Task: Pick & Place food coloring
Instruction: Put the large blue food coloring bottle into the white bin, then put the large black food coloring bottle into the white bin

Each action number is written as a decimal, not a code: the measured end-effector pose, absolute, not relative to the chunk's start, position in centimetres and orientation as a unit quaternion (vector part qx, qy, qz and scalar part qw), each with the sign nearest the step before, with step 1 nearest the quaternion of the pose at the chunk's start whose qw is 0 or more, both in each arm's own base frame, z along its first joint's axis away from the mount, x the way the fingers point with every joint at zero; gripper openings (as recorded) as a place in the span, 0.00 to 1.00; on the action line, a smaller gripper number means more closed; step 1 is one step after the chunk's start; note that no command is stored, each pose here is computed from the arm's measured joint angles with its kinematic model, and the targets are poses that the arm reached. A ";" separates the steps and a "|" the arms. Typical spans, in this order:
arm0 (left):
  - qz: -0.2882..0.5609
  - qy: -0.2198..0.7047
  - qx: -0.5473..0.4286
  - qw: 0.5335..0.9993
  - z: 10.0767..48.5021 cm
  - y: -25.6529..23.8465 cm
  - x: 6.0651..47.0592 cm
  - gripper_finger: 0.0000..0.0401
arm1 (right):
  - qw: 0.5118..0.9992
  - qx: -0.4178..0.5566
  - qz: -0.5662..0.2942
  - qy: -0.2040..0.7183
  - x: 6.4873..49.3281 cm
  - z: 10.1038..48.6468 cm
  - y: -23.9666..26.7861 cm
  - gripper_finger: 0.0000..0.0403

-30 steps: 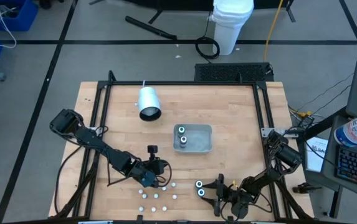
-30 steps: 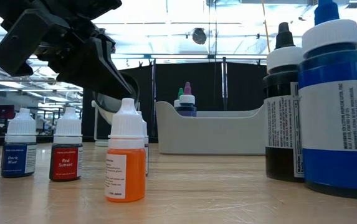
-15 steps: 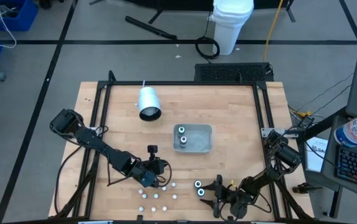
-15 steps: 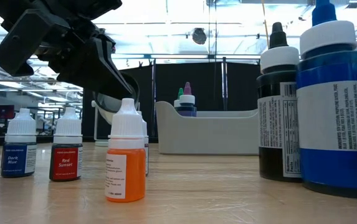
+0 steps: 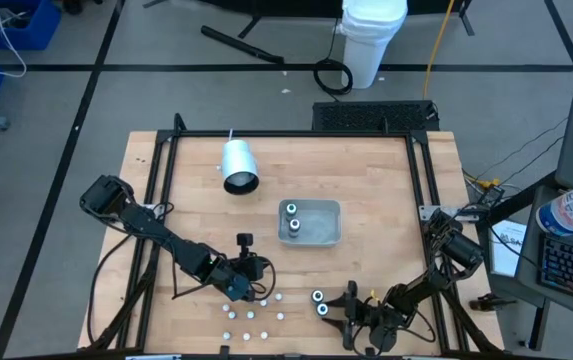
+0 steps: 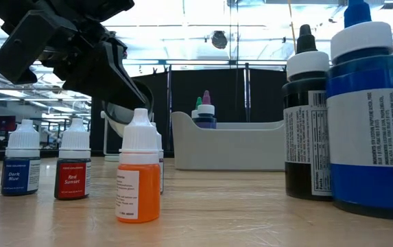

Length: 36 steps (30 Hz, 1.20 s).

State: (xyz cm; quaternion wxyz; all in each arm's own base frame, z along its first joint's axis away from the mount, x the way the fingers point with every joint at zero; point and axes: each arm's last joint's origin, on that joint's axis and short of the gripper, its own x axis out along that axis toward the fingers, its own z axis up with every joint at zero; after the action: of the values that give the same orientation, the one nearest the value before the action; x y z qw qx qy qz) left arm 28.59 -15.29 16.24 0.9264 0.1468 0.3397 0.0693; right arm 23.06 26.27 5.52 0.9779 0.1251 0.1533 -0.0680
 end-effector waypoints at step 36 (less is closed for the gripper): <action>-0.005 0.279 0.084 0.957 17.4 -16.6 29.5 0.09 | 0.987 0.039 -0.110 0.107 21.5 5.9 27.2 0.20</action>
State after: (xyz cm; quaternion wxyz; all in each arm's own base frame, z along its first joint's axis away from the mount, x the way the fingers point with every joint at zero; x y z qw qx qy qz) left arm 29.49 -16.55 17.44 0.9567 0.0844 0.2786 -0.0051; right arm 21.46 27.16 5.89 0.9874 0.0390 0.1070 -0.1103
